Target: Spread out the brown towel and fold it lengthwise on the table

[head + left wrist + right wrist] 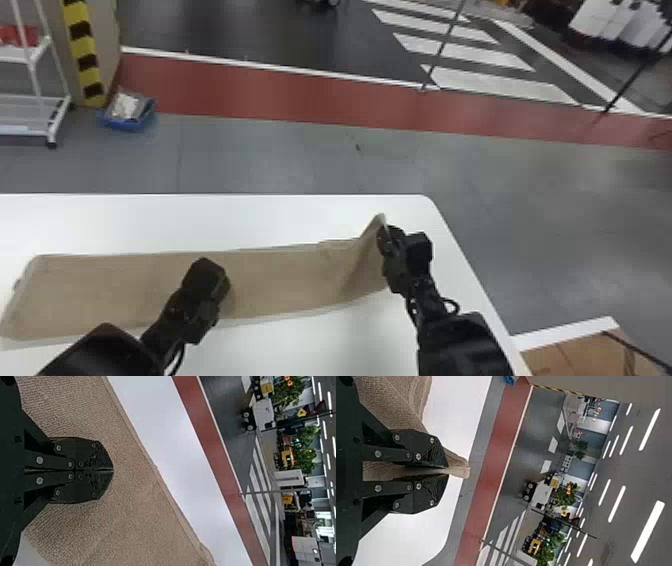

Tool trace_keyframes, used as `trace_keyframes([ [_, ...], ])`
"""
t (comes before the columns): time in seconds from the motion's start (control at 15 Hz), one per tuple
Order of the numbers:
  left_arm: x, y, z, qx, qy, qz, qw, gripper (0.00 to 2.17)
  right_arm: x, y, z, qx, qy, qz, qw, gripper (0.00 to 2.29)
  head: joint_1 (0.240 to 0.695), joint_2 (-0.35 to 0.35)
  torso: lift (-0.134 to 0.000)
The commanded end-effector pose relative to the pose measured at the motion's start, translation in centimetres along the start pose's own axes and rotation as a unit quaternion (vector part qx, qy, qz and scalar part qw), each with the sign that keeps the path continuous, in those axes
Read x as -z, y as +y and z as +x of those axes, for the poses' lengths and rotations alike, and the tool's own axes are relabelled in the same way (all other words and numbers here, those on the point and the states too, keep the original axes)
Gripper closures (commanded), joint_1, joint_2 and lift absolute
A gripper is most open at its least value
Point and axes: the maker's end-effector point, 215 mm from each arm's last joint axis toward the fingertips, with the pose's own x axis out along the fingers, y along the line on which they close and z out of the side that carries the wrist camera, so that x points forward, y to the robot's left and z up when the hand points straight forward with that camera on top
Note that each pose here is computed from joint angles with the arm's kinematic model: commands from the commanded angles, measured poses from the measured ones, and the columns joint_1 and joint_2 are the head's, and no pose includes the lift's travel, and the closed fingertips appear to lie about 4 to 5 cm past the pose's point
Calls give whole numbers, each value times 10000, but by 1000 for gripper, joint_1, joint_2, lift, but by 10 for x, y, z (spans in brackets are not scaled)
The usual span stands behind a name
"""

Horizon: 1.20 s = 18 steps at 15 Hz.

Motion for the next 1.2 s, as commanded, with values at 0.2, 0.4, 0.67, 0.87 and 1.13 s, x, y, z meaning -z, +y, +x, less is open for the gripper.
trace_keyframes([
  [0.2, -7, -4, 1, 43, -56, -45, 10000, 1261, -57, 10, 2, 2, -694, -20, 9976, 1001, 695, -350, 0],
  [0.4, -6, -5, 0, 59, -59, -64, 9999, 1261, -70, 10, -14, 260, -1309, -30, 9911, 1001, 695, -336, 0],
  [0.67, -12, -7, 0, 86, -114, -67, 9999, 1261, -17, -2, 7, 630, -411, -392, 9964, 1001, 695, -344, 0],
  [0.87, -8, -11, -1, 132, -89, -60, 9999, 1261, 14, -20, 26, 949, 237, -671, 9929, 998, 695, -350, 0],
  [1.13, -4, -16, -2, 158, -73, -56, 9998, 1261, 44, -38, 28, 1245, 907, -923, 9837, 994, 695, -350, 0],
])
